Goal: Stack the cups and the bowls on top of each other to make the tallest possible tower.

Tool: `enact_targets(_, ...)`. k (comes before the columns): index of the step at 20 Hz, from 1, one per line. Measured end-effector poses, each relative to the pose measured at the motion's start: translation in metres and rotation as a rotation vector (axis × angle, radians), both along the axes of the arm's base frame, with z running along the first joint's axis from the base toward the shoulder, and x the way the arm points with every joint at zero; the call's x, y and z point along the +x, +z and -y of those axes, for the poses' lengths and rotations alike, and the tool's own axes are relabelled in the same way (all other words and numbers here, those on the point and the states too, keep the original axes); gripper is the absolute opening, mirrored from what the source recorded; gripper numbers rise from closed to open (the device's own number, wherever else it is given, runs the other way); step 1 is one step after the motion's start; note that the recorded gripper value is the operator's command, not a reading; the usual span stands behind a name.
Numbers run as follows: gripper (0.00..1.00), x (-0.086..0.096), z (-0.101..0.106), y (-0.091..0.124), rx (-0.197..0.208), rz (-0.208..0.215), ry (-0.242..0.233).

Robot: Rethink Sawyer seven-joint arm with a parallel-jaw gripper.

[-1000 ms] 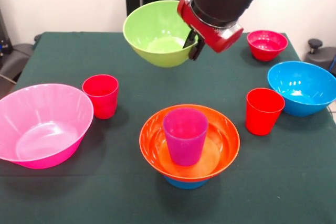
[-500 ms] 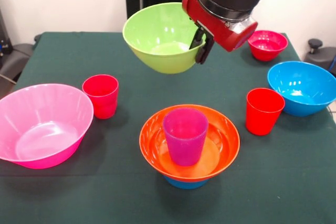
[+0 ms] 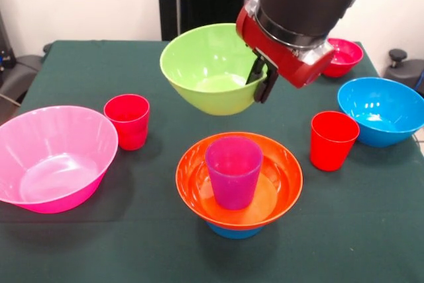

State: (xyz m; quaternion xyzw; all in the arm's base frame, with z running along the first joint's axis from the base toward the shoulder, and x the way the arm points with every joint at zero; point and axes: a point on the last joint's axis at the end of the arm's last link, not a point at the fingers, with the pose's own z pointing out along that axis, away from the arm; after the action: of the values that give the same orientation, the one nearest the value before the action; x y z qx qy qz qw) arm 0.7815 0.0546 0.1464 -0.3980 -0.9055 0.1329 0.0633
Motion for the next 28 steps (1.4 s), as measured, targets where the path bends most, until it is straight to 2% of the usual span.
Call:
enact_targets(3, 0.00, 0.002, -0.001, -0.004, 0.005, -0.007, -0.004)
enact_targets(9, 0.00, 0.008, -0.003, -0.004, 0.013, -0.049, -0.018)
enact_targets(14, 0.00, 0.015, -0.009, 0.011, 0.031, -0.096, -0.037)
enact_targets(17, 0.00, 0.021, -0.012, 0.021, 0.040, -0.111, -0.044)
enact_targets(21, 0.00, 0.029, -0.015, 0.033, 0.048, -0.114, -0.047)
enact_targets(28, 0.00, 0.046, -0.019, 0.048, 0.057, -0.085, -0.048)
